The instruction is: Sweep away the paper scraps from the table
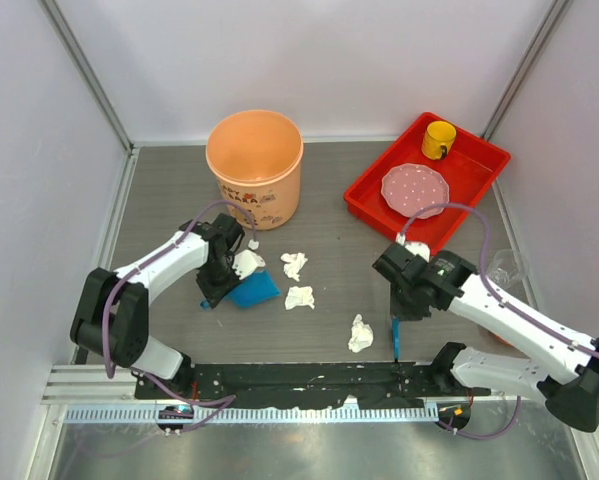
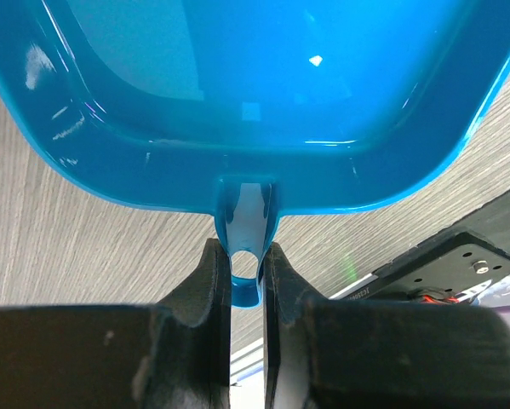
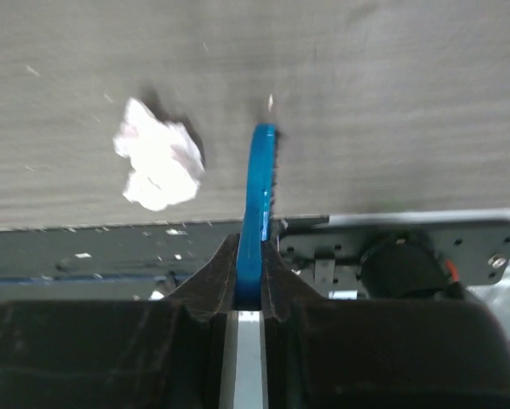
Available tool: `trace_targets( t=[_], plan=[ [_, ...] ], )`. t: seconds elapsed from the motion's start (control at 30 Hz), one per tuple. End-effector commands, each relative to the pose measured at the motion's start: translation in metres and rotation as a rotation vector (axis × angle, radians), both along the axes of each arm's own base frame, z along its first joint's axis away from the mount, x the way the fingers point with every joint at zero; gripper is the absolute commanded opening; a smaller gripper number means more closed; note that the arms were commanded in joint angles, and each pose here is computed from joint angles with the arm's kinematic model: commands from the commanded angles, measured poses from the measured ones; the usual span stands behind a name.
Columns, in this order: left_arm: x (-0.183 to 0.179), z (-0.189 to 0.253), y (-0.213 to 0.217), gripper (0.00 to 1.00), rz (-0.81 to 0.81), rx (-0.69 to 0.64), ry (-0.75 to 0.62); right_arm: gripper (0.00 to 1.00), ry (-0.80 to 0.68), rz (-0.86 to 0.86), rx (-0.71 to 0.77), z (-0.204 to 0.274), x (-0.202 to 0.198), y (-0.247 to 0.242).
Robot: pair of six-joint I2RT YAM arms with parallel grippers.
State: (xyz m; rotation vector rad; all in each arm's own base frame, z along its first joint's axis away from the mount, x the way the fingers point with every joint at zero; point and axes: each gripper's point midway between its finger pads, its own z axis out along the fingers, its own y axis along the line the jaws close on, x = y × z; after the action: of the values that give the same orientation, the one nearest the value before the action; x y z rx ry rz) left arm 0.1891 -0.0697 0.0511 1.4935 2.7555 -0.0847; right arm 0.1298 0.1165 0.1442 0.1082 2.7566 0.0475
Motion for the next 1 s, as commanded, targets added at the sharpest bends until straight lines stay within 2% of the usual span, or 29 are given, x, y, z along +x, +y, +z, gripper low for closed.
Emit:
trace_targets(
  t=[0.0,0.1,0.23,0.33,0.47,0.57,0.7,0.8,0.97],
  plan=[
    [0.007,0.002,-0.009,0.00,0.009,-0.035,0.010,0.01,0.191,-0.007,0.106,-0.042,-0.037,0.022],
    [0.001,-0.003,-0.008,0.00,0.010,-0.029,0.032,0.01,0.110,-0.045,0.221,-0.046,-0.017,0.048],
    [-0.003,-0.004,-0.007,0.00,0.015,-0.031,0.045,0.01,-0.072,-0.118,0.497,-0.031,0.029,0.103],
    [-0.005,-0.005,-0.009,0.00,0.026,-0.036,0.057,0.01,-0.140,-0.163,0.632,-0.026,0.052,0.129],
    [-0.009,-0.006,-0.008,0.00,0.031,-0.031,0.070,0.01,-0.214,-0.168,0.620,-0.028,0.078,0.141],
    [-0.013,-0.006,-0.002,0.00,0.026,-0.006,0.079,0.01,-0.212,-0.103,0.533,-0.033,0.082,0.141],
    [-0.014,-0.005,0.016,0.00,-0.006,0.076,0.061,0.01,-0.288,-0.021,0.408,-0.016,0.085,0.119],
    [-0.016,0.002,0.029,0.00,-0.038,0.133,0.059,0.01,-0.359,0.017,0.400,0.006,0.086,0.109],
    [-0.022,0.012,0.041,0.00,-0.114,0.184,0.085,0.01,-0.416,0.215,0.263,0.023,0.092,0.101]
  ],
)
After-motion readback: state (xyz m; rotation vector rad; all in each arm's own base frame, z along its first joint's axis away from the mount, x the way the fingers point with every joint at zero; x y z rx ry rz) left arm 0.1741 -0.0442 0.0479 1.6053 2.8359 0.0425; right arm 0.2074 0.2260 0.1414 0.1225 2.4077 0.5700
